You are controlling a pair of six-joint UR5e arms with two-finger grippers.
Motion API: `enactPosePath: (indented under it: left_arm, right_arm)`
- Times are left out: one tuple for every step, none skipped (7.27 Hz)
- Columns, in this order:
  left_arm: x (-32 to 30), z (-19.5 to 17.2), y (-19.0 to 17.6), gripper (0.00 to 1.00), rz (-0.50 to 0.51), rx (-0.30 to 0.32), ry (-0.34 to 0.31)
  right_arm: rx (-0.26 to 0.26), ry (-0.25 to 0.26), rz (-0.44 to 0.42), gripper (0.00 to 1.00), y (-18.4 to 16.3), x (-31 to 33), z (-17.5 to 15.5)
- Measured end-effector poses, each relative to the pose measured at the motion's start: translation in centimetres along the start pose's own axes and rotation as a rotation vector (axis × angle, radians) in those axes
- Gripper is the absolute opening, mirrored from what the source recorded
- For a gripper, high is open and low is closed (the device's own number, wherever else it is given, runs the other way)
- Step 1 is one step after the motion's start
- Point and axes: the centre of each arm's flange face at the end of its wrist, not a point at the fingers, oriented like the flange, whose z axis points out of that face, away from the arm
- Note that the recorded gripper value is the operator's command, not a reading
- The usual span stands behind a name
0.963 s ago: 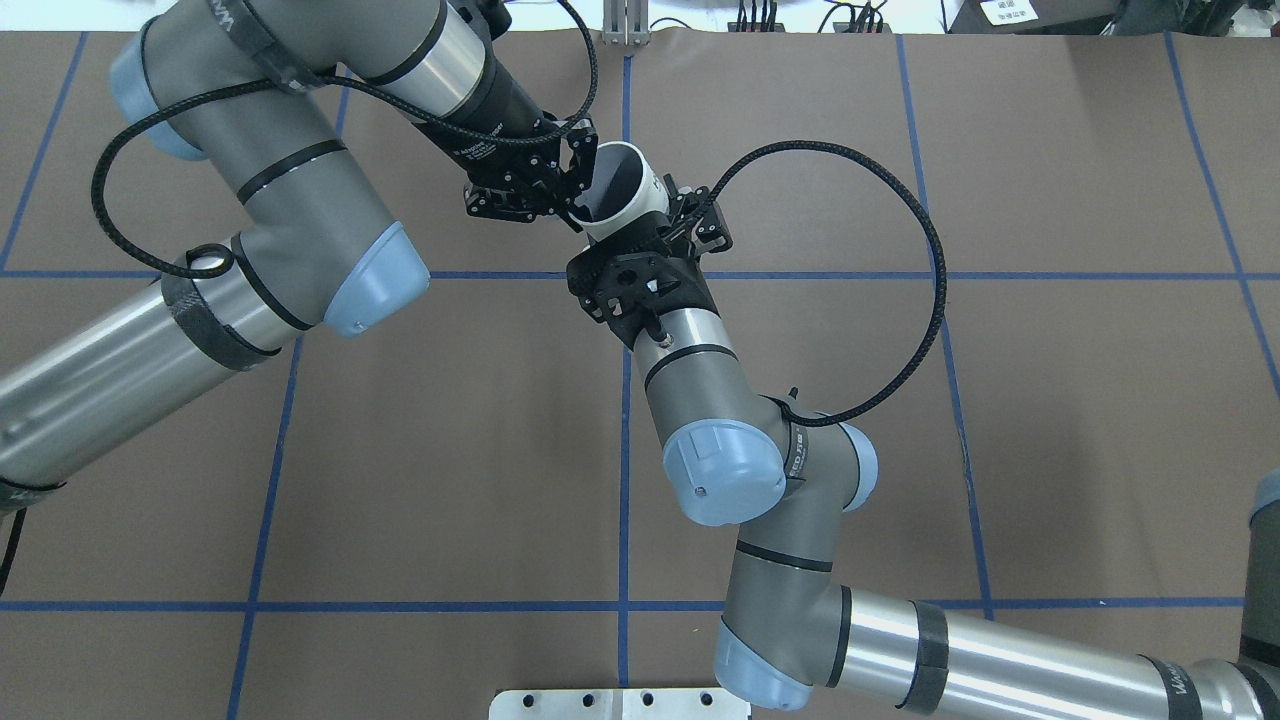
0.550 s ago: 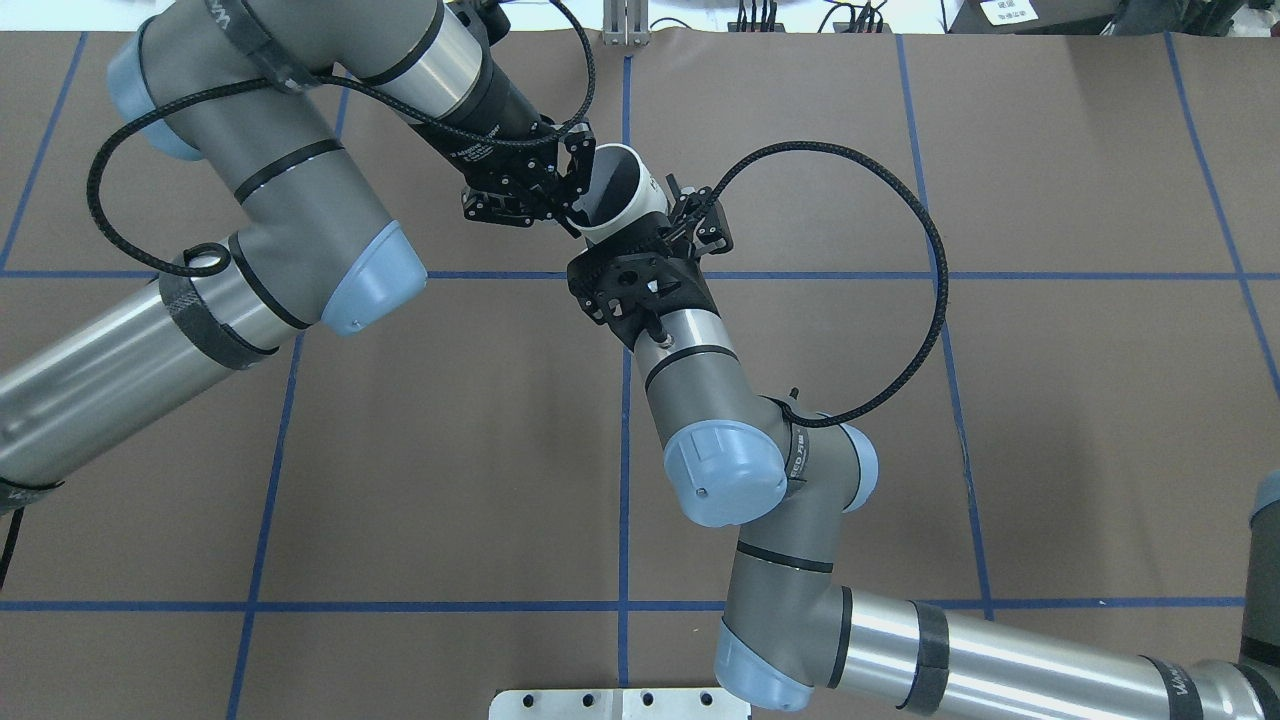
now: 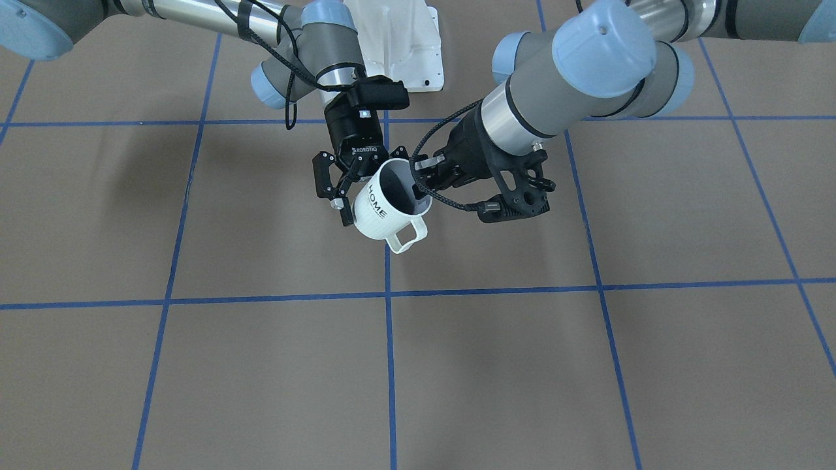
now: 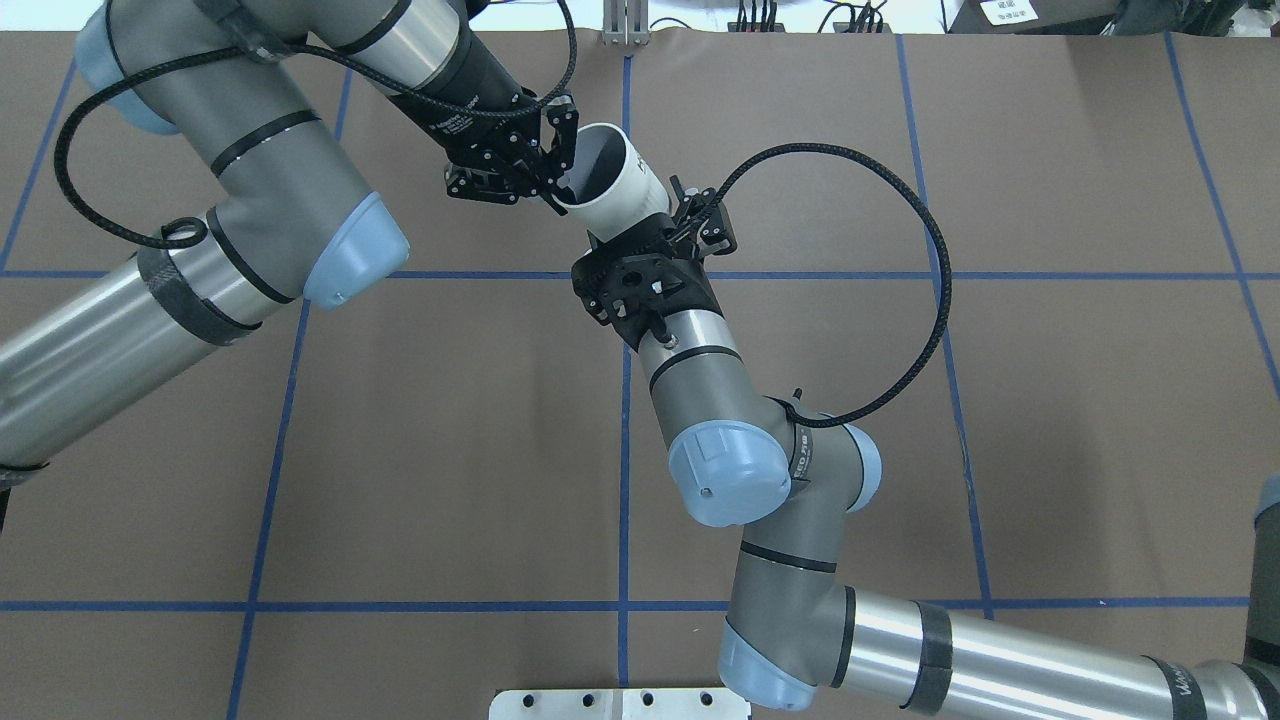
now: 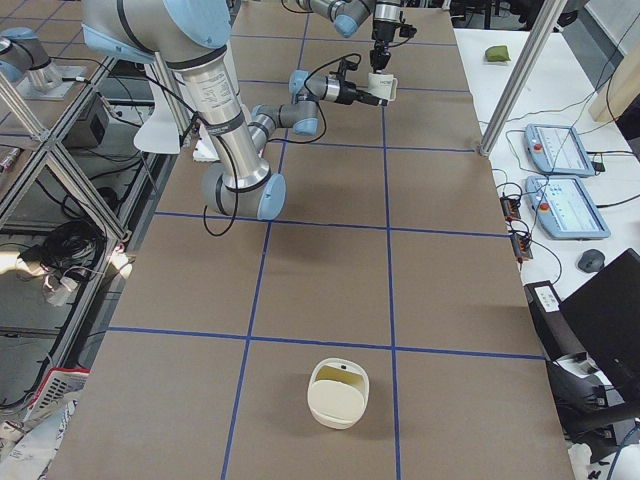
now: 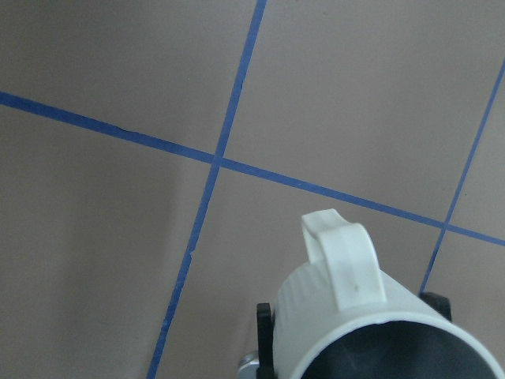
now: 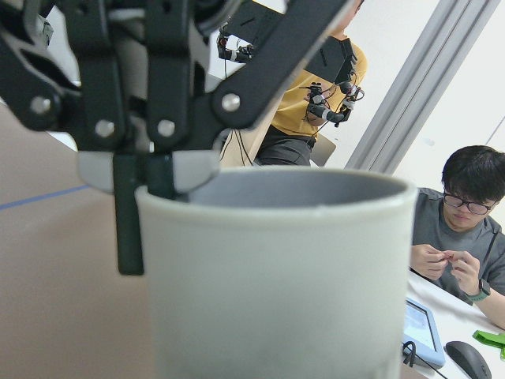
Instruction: Left arm hands cup to right arm to dump lemon
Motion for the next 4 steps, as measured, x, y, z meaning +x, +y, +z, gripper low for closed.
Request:
enactPosePath:
  left_arm:
    - [-0.3,-1.3,-1.2,0.00,-0.013,0.009,0.004]
    - [-0.7,-3.2,-2.9,0.00,-0.032,0.013,0.009]
    - [-1.4,-5.2,-4.9,0.00,-0.051,0.019,0.014]
    - [-2.1,-6.7,-6.6,0.00,-0.063,0.033,0.014]
  right_arm:
    - [-0.001,-0.001,-0.001,1.00,0.1,0.0,0.0]
    - [-0.002,-0.003,0.002,1.00,0.2,0.0,-0.1]
    - [-0.003,-0.005,0.013,1.00,0.2,0.0,-0.1]
    - [-0.001,-0.010,0.033,1.00,0.0,0.1,-0.3]
